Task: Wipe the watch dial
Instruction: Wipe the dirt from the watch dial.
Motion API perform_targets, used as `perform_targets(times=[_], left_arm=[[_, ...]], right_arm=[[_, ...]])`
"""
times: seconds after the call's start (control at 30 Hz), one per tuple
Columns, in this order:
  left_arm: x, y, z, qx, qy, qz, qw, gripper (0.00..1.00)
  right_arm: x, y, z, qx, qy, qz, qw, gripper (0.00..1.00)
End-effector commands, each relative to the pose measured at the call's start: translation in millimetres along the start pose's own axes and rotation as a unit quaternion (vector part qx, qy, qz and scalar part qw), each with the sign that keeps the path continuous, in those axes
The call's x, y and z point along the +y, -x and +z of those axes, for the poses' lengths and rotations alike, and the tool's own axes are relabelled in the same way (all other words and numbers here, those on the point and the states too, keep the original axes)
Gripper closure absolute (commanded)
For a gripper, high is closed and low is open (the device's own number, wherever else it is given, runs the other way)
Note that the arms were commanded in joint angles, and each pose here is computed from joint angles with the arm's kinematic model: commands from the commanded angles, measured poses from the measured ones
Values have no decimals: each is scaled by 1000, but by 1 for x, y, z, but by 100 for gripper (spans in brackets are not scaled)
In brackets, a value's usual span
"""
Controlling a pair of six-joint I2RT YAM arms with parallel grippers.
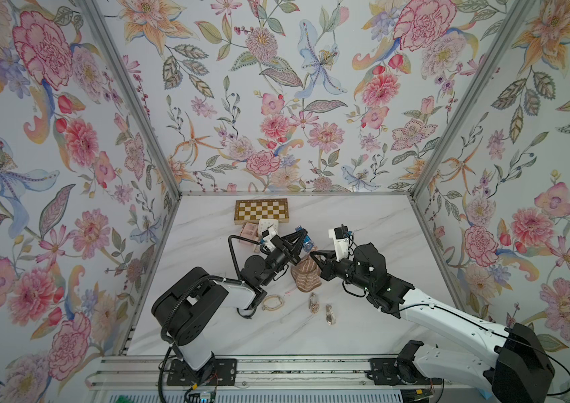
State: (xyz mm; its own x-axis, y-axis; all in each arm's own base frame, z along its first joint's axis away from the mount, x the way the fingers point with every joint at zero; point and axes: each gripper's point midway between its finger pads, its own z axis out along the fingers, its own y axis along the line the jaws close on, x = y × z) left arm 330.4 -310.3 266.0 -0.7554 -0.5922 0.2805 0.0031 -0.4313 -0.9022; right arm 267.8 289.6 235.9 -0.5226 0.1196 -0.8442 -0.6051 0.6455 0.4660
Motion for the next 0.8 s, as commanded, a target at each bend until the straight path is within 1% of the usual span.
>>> perform_targets(times=[0.0, 0.37, 0.47, 0.63, 0.7, 0.77], left_arm=[[-16, -18, 7, 38, -30, -30, 998, 100], [-12, -26, 7, 57, -28, -30, 998, 100], [-15, -29, 9, 60, -33, -31, 997, 100], [-18, -33, 13, 67, -36, -28, 997, 100], [-18, -35, 15, 68, -35, -27, 997, 100], [-17, -36, 15, 69, -33, -27, 997, 100]], right_arm=[[15, 36, -1, -50, 22, -13, 998, 100], [7, 54, -11, -71, 7, -10, 997, 100], [5, 51, -10, -68, 5, -8, 998, 100], [7, 35, 0, -52, 17, 12, 998, 100], [14, 31, 3, -48, 28, 17, 998, 100], [25, 34, 4, -52, 39, 13, 998, 100]])
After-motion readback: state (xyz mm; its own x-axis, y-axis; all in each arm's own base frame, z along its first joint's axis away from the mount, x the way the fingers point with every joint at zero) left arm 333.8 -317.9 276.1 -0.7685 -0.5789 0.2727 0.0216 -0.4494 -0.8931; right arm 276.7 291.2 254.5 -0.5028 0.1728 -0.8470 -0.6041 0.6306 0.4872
